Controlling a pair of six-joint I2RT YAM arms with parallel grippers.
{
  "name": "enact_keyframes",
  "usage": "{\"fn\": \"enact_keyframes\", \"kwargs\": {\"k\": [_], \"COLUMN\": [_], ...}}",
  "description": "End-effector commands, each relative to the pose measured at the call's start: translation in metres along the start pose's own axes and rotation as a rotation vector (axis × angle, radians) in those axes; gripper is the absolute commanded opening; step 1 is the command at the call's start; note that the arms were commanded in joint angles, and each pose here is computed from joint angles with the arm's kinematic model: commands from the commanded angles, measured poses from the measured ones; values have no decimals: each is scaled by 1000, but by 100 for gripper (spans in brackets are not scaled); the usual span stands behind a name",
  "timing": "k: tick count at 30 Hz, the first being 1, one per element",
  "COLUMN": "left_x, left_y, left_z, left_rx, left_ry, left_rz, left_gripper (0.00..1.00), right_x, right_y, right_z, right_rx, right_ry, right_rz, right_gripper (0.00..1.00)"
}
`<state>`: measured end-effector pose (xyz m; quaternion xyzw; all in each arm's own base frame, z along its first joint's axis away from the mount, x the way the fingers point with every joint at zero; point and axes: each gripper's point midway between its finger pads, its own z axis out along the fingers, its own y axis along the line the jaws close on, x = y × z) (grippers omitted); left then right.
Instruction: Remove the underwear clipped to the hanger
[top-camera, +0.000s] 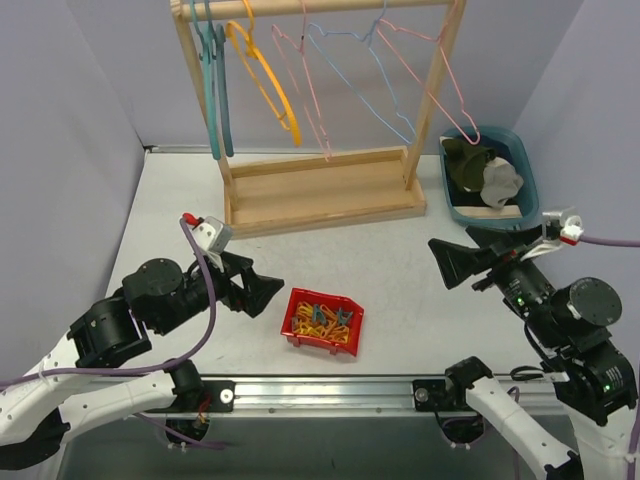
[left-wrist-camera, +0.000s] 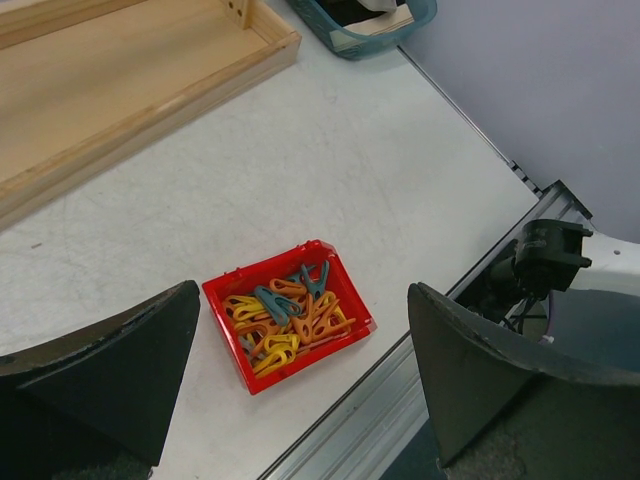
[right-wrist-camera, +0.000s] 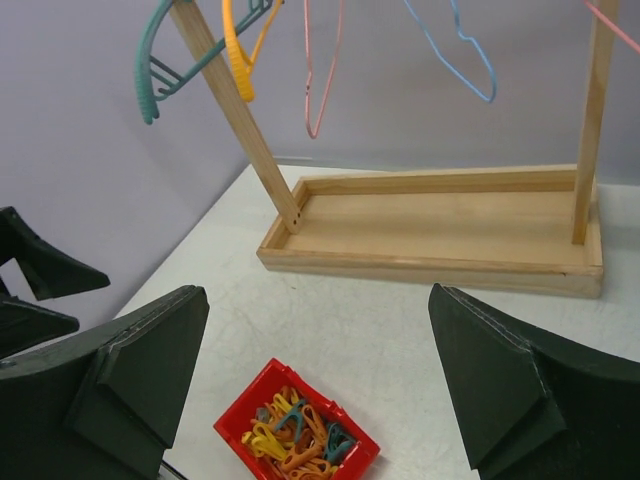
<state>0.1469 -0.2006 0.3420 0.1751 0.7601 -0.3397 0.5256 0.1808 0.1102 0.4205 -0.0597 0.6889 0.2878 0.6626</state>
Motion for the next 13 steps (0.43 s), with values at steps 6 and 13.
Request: {"fn": "enact_keyframes", "kwargs": {"k": [6, 13], "left_x": [-11, -17], "left_y": [-14, -23], "left_z": [17, 22], "left_rx": [42, 85], "left_ry": [-36, -58], "left_rz": [-24, -10], "left_gripper": [94, 94], "right_x": [-22, -24], "right_y": [19, 13], "right_z": [-36, -41], "right_rx": [-91, -59], "right_ry": [-131, -154], "right_rz": [8, 22], "right_gripper": [100, 100]}}
